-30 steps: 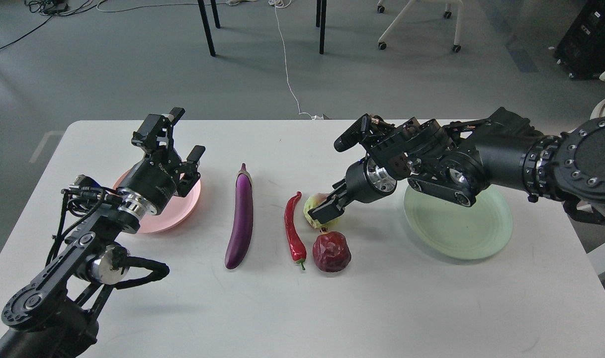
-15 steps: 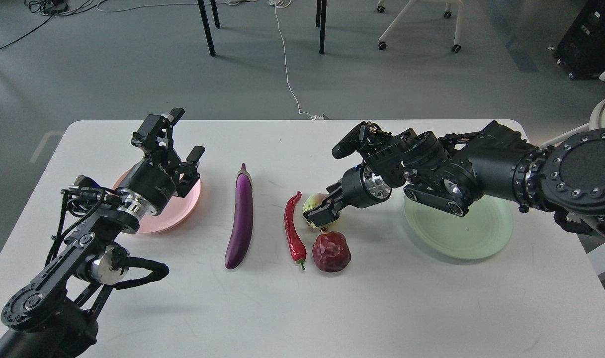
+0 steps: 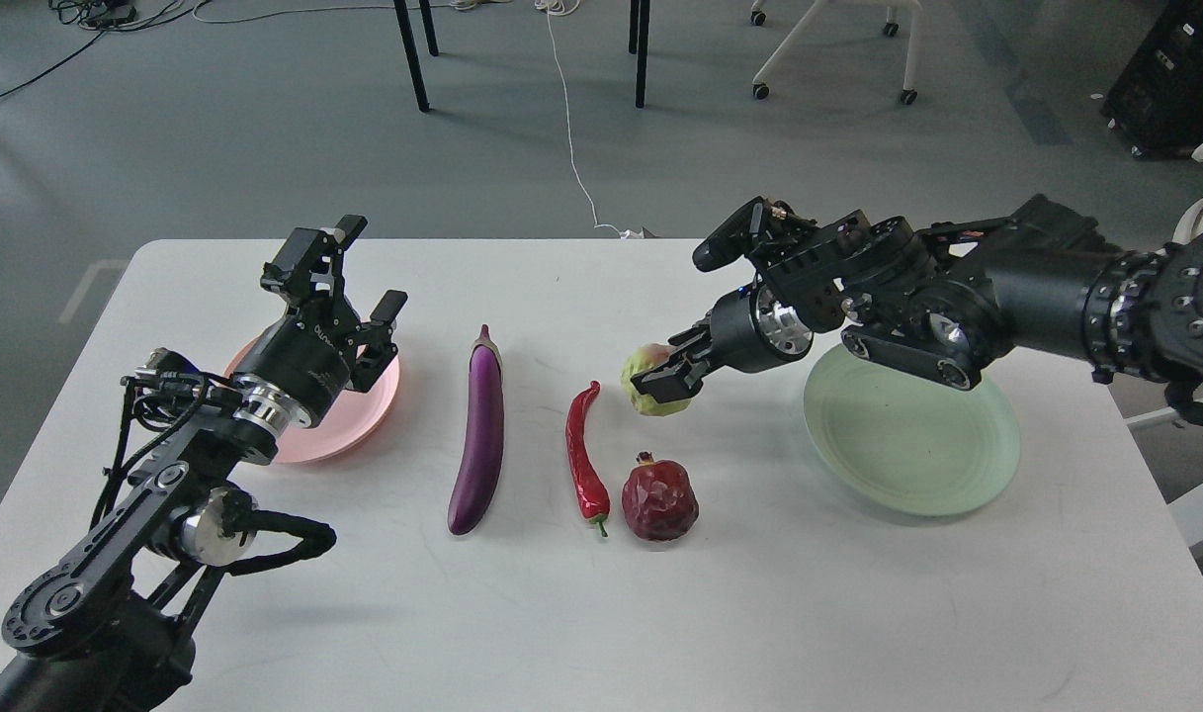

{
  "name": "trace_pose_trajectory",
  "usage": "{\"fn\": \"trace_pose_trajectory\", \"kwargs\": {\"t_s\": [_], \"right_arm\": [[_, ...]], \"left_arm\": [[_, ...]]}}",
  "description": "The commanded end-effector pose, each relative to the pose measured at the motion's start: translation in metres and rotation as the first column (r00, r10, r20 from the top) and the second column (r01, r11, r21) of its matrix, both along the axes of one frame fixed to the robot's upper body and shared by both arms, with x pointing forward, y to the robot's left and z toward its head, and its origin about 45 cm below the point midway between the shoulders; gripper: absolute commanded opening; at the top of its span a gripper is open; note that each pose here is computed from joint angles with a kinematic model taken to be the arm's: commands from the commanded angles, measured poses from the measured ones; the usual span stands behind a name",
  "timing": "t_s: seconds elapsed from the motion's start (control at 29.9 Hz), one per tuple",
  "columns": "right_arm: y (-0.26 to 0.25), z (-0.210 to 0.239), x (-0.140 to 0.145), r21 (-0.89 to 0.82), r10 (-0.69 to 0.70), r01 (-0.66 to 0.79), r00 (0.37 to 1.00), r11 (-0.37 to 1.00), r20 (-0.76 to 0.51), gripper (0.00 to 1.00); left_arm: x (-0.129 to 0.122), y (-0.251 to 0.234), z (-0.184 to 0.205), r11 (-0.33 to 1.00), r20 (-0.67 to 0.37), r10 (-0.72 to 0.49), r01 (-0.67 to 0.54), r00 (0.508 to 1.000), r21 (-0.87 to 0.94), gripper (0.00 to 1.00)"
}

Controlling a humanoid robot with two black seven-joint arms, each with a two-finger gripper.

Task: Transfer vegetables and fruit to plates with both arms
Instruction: 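Carry the fruit onto the green plate and release it, then reach the right gripper to the red apple and grasp it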

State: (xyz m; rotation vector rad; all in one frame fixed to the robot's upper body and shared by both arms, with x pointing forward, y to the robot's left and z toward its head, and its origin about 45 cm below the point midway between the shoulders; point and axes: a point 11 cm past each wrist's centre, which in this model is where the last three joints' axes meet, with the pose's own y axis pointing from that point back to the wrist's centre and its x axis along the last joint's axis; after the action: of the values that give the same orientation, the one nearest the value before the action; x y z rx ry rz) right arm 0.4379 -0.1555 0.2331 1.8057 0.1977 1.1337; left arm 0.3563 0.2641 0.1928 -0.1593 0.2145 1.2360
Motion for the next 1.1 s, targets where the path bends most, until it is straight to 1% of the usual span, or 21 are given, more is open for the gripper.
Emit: {"fn": "trace_pose_trajectory", "kwargs": {"t_s": [0.0,0.13,0.2,0.27,0.37,0.5,0.63,0.67,0.74,0.8,0.84,0.97,1.07], "right_arm": [[-0.064,0.035,0.010,-0.060,-0.072,0.075,0.996,0.995,0.061,0.50],[-0.147,0.040,0.002,-0.215,-0.118,0.136,0.988,0.967,0.096,0.50],[-0.183,0.036,-0.006,-0.254,-0.166,0.185,0.982,0.949,0.094,0.50],[-0.206,0.022,-0.018,-0.261,-0.213,0.223,0.975,0.939,0.066,0.50],[-0.216,-0.001,-0.029,-0.246,-0.236,0.238,0.971,0.940,0.037,0.51],[-0.219,-0.029,-0.029,-0.216,-0.222,0.233,0.972,0.948,0.073,0.51],[-0.216,-0.043,-0.026,-0.221,-0.207,0.221,0.975,0.950,0.085,0.54],[-0.215,-0.045,-0.027,-0.218,-0.206,0.220,0.975,0.951,0.082,0.57],[-0.213,-0.045,-0.027,-0.214,-0.208,0.220,0.975,0.952,0.079,0.69],[-0.213,-0.046,-0.028,-0.213,-0.207,0.219,0.975,0.952,0.078,0.89],[-0.212,-0.045,-0.028,-0.210,-0.207,0.218,0.975,0.953,0.076,0.94],[-0.202,-0.032,-0.024,-0.175,-0.200,0.213,0.976,0.961,0.085,0.97],[-0.186,-0.003,-0.021,-0.118,-0.180,0.191,0.979,0.974,0.100,0.97]], "left_arm": [[0.000,-0.003,0.003,1.000,0.007,-0.005,0.005,1.000,-0.005,0.98],[0.000,-0.005,0.003,1.000,0.009,-0.009,0.009,1.000,-0.010,0.98],[0.000,-0.006,0.003,1.000,0.008,-0.010,0.010,1.000,-0.014,0.98],[-0.001,-0.008,0.003,1.000,0.008,-0.011,0.011,1.000,-0.017,0.98],[-0.001,-0.010,0.002,1.000,0.007,-0.014,0.014,1.000,-0.021,0.98],[-0.001,-0.010,0.004,1.000,0.012,-0.016,0.017,1.000,-0.020,0.98],[-0.001,-0.010,0.005,1.000,0.015,-0.018,0.018,1.000,-0.016,0.98],[-0.001,-0.009,0.005,1.000,0.016,-0.018,0.018,1.000,-0.015,0.98],[-0.001,-0.008,0.005,1.000,0.016,-0.017,0.017,1.000,-0.012,0.98],[-0.001,-0.008,0.005,1.000,0.016,-0.017,0.017,1.000,-0.012,0.98],[-0.001,-0.008,0.006,1.000,0.016,-0.016,0.016,1.000,-0.012,0.98],[-0.001,-0.008,0.005,1.000,0.016,-0.017,0.017,1.000,-0.012,0.98],[-0.001,-0.008,0.006,1.000,0.018,-0.018,0.019,1.000,-0.011,0.98]]}}
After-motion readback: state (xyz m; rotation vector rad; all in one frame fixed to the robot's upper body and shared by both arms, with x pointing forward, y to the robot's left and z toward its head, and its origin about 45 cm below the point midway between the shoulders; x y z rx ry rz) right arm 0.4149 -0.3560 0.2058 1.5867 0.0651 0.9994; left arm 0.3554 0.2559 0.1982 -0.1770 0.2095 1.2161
